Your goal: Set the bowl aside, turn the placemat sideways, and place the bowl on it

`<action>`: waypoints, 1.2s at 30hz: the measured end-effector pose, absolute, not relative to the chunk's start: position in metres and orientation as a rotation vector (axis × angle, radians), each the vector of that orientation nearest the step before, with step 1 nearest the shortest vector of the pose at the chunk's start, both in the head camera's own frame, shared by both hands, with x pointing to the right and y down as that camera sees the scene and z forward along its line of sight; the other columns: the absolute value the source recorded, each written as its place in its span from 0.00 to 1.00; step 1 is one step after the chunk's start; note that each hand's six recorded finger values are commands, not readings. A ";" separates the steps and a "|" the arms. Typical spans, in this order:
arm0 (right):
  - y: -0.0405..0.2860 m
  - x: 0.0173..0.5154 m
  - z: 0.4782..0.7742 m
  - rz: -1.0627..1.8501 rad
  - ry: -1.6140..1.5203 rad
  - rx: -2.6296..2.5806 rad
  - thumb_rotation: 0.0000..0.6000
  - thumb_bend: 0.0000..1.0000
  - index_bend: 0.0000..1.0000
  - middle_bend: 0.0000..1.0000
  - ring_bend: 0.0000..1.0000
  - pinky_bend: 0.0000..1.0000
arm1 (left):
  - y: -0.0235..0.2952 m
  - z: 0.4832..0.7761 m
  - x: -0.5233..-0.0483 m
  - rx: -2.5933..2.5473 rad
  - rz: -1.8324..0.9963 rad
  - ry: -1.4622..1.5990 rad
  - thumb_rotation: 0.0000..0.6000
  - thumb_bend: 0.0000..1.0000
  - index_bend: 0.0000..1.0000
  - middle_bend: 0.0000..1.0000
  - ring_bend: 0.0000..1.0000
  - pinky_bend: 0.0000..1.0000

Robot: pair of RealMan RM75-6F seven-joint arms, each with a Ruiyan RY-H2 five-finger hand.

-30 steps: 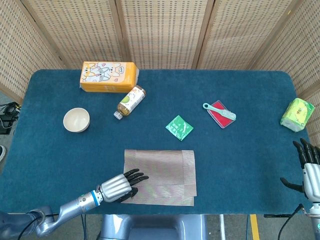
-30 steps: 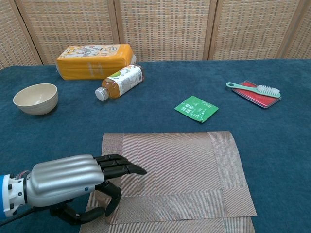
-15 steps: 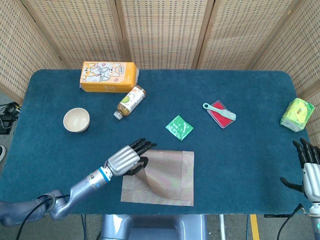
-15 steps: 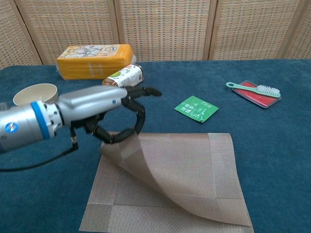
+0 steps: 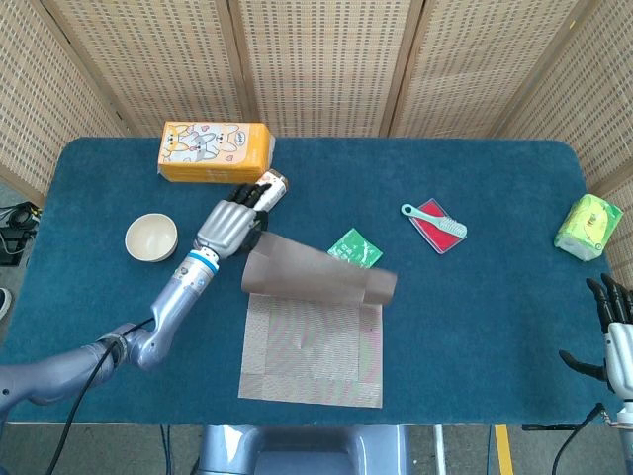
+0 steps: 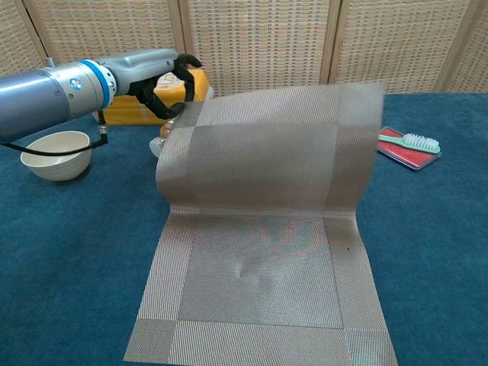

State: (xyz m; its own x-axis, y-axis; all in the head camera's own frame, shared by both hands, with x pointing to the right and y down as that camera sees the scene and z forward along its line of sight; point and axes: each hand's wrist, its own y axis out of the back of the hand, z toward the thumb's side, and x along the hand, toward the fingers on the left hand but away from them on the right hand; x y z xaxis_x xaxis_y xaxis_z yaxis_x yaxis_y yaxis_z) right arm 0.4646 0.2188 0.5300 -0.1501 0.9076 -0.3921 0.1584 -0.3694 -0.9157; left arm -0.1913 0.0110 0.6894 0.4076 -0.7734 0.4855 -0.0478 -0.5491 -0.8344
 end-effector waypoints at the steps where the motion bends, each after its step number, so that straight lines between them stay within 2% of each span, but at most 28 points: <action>1: 0.219 0.464 0.530 1.577 -1.228 -1.510 1.00 0.00 0.00 0.00 0.00 0.00 | 0.006 0.693 -0.200 -1.866 -1.239 0.709 1.00 0.62 0.82 0.00 0.00 0.00; 8: 0.219 0.463 0.529 1.568 -1.230 -1.517 1.00 0.00 0.00 0.00 0.00 0.00 | -0.008 0.706 -0.244 -1.724 -1.446 0.759 1.00 0.62 0.79 0.00 0.00 0.00; 9: 0.219 0.463 0.529 1.567 -1.230 -1.518 1.00 0.00 0.00 0.00 0.00 0.00 | -0.010 0.704 -0.248 -1.710 -1.455 0.773 1.00 0.58 0.71 0.00 0.00 0.00; 10: 0.219 0.463 0.529 1.567 -1.229 -1.519 1.00 0.00 0.00 0.00 0.00 0.00 | -0.011 0.702 -0.253 -1.692 -1.462 0.785 1.00 0.42 0.49 0.00 0.00 0.00; 11: 0.219 0.462 0.529 1.567 -1.227 -1.519 1.00 0.00 0.00 0.00 0.00 0.00 | -0.011 0.700 -0.256 -1.679 -1.466 0.786 1.00 0.30 0.33 0.00 0.00 0.00; 12: 0.219 0.462 0.529 1.566 -1.226 -1.520 1.00 0.00 0.00 0.00 0.00 0.00 | -0.012 0.699 -0.259 -1.669 -1.471 0.779 1.00 0.12 0.11 0.00 0.00 0.00; 13: 0.219 0.461 0.529 1.566 -1.223 -1.521 1.00 0.00 0.00 0.00 0.00 0.00 | -0.011 0.696 -0.263 -1.662 -1.482 0.768 1.00 0.00 0.00 0.00 0.00 0.00; 18: 0.220 0.458 0.532 1.568 -1.207 -1.526 1.00 0.00 0.00 0.00 0.00 0.00 | -0.005 0.676 -0.277 -1.699 -1.515 0.793 1.00 0.00 0.00 0.00 0.00 0.00; 27: 0.214 0.438 0.545 1.531 -1.054 -1.540 1.00 0.00 0.00 0.00 0.00 0.00 | 0.010 0.599 -0.337 -1.621 -1.489 0.951 1.00 0.00 0.00 0.00 0.00 0.00; 36: 0.198 0.387 0.570 1.335 -0.770 -1.681 1.00 0.00 0.03 0.00 0.00 0.00 | 0.078 0.557 -0.407 -1.540 -1.479 1.102 1.00 0.00 0.00 0.00 0.00 0.00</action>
State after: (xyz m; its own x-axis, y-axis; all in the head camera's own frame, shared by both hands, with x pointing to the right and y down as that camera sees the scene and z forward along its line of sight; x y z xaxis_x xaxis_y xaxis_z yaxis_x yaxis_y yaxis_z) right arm 0.3871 0.1983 0.5699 0.2456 0.8551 -0.4565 -0.0328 -0.4634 -0.8856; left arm -0.4071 0.0784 0.5572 -0.0253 -0.9258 0.3772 -0.0968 -0.3733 -0.9226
